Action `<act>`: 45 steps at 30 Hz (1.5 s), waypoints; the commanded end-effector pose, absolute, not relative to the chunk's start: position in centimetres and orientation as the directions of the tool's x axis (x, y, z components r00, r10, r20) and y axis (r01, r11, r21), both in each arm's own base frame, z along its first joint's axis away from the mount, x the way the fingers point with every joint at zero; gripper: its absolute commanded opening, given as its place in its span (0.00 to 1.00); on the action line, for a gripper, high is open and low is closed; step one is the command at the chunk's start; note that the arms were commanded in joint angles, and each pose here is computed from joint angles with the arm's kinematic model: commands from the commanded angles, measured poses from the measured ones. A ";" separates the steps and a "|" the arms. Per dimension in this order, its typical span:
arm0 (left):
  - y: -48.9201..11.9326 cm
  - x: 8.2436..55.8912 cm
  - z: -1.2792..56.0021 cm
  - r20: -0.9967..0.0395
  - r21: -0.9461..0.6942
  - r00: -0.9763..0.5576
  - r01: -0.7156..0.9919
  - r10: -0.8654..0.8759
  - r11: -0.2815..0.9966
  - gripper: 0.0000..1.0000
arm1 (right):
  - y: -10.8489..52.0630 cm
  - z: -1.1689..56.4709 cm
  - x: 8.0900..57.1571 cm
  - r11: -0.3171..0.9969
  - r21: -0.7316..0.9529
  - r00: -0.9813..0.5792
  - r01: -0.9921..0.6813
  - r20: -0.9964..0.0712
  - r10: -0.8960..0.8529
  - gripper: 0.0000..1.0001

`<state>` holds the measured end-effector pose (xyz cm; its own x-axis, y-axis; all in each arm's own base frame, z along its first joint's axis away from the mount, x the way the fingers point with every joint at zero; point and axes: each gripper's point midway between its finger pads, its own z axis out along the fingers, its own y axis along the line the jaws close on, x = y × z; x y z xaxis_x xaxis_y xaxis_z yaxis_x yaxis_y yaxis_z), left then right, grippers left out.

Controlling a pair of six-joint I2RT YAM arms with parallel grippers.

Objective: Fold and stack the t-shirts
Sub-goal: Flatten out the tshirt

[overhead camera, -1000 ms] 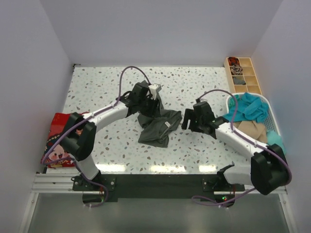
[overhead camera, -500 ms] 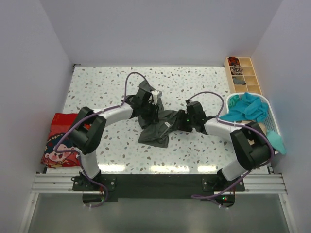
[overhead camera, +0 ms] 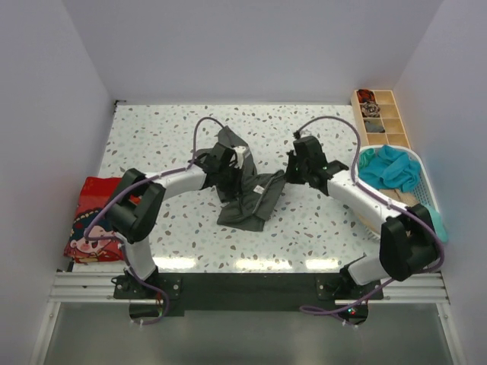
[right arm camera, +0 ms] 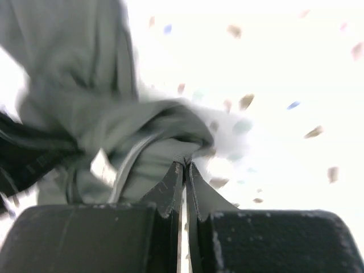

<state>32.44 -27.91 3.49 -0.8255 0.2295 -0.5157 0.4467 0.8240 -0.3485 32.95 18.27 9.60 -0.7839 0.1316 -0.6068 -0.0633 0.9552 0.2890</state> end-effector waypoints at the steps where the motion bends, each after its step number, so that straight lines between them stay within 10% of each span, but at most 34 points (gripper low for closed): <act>1: -27.4 31.4 5.6 -0.553 -0.373 -0.808 0.458 0.203 0.807 0.00 | 12.7 18.7 36.5 1.000 -0.002 -0.627 0.018 -0.779 0.010 0.00; 16: -27.3 18.4 3.4 -0.388 -0.548 -0.872 0.478 0.297 0.687 0.00 | 11.5 24.4 42.6 0.985 -0.145 -0.518 0.094 -0.852 -0.076 0.00; 24: -28.8 17.7 4.6 -0.409 -0.574 -0.868 0.485 0.282 0.660 0.00 | 11.1 15.1 34.5 0.995 -0.085 -0.759 0.044 -0.650 -0.022 0.00; 27: -28.6 18.7 5.4 -0.422 -0.522 -0.852 0.508 0.310 0.685 0.18 | 10.5 12.8 31.4 0.997 -0.059 -0.802 0.049 -0.597 0.004 0.07; 29: -28.5 19.9 6.3 -0.452 -0.476 -0.833 0.527 0.318 0.704 0.33 | 10.1 12.0 30.0 0.997 -0.040 -0.809 0.067 -0.587 0.030 0.47; 34: -29.0 22.4 8.5 -0.535 -0.415 -0.791 0.552 0.297 0.723 0.52 | 10.7 12.3 28.6 0.991 0.076 -0.786 0.107 -0.605 0.131 0.63; 45: -29.2 26.6 10.9 -0.621 -0.325 -0.737 0.550 0.265 0.769 0.61 | 12.4 7.5 25.3 0.919 0.339 -0.748 0.202 -0.552 0.368 0.52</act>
